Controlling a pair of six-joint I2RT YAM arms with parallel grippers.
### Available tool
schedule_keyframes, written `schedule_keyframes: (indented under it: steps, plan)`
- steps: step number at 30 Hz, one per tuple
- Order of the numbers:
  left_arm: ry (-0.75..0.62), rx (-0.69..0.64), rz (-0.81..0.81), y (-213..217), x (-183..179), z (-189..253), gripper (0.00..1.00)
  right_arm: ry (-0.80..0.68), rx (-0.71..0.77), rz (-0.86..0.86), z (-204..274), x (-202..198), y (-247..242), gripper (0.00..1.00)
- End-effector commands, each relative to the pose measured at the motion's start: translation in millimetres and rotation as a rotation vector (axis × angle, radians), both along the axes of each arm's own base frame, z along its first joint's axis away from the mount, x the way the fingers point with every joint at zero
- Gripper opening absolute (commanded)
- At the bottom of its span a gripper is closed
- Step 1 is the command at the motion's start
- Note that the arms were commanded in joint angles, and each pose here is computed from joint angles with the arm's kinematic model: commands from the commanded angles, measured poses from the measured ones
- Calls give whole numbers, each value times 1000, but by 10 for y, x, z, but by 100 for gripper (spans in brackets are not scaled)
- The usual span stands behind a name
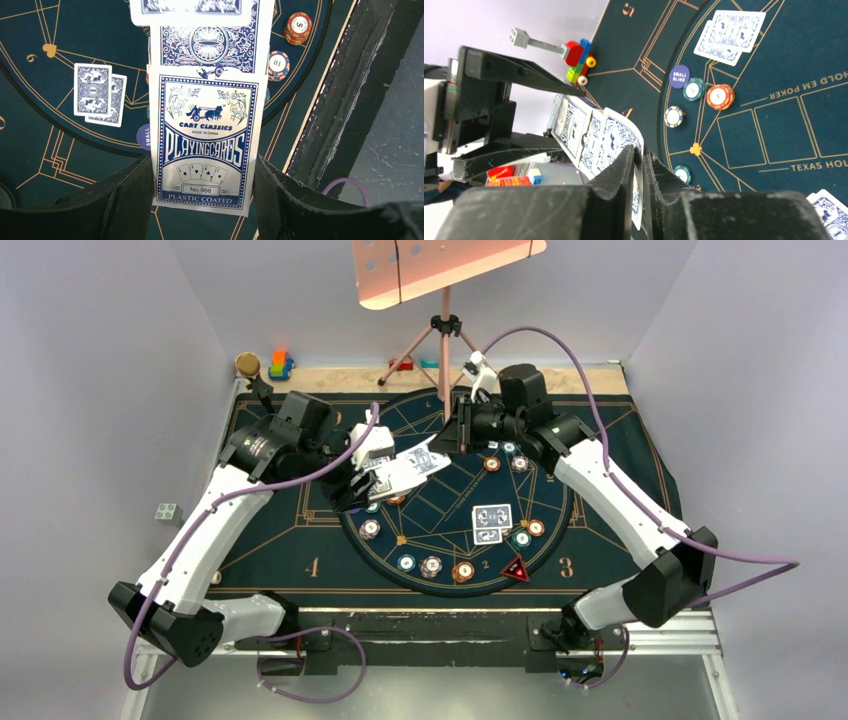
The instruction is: Distribute texas hold em gaming equipment
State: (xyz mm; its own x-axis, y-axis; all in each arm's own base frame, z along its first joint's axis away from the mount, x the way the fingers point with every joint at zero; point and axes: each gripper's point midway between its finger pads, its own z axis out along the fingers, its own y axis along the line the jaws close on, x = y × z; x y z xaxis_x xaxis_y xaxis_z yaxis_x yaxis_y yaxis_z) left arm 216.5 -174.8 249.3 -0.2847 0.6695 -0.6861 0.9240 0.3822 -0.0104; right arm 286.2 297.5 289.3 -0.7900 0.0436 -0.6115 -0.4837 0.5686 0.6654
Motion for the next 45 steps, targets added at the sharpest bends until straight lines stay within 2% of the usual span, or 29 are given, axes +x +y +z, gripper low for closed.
schedule_keyframes:
  steps: [1,6,12,15,18,24,31,37,41,45]
  plan:
    - [-62,-35,-12,-23,32,127,0,-92,40,-30,385,44,-128,11]
    - [-61,-34,-11,-22,33,121,0,-108,49,-45,469,69,-197,0]
    - [-52,-27,-12,-7,11,89,0,-148,59,-79,661,91,-331,0]
    - [-47,-21,-11,14,-19,74,0,-196,4,-144,713,173,-474,0]
    - [-42,-22,-15,38,-86,75,0,-212,-96,-228,560,313,-633,0]
    - [-14,-17,-21,84,-214,42,0,-185,-340,-344,-118,654,-813,0]
    - [-16,-8,-17,146,-306,54,0,-268,-691,-433,-577,966,-677,0]
    - [-25,-2,-16,191,-360,79,0,-306,-998,-451,-911,939,-568,0]
    - [-26,-7,-18,189,-375,95,0,-374,-1162,-495,-1026,924,-582,0]
    - [-14,-11,-25,186,-411,102,0,-383,-1296,-522,-1208,956,-652,0]
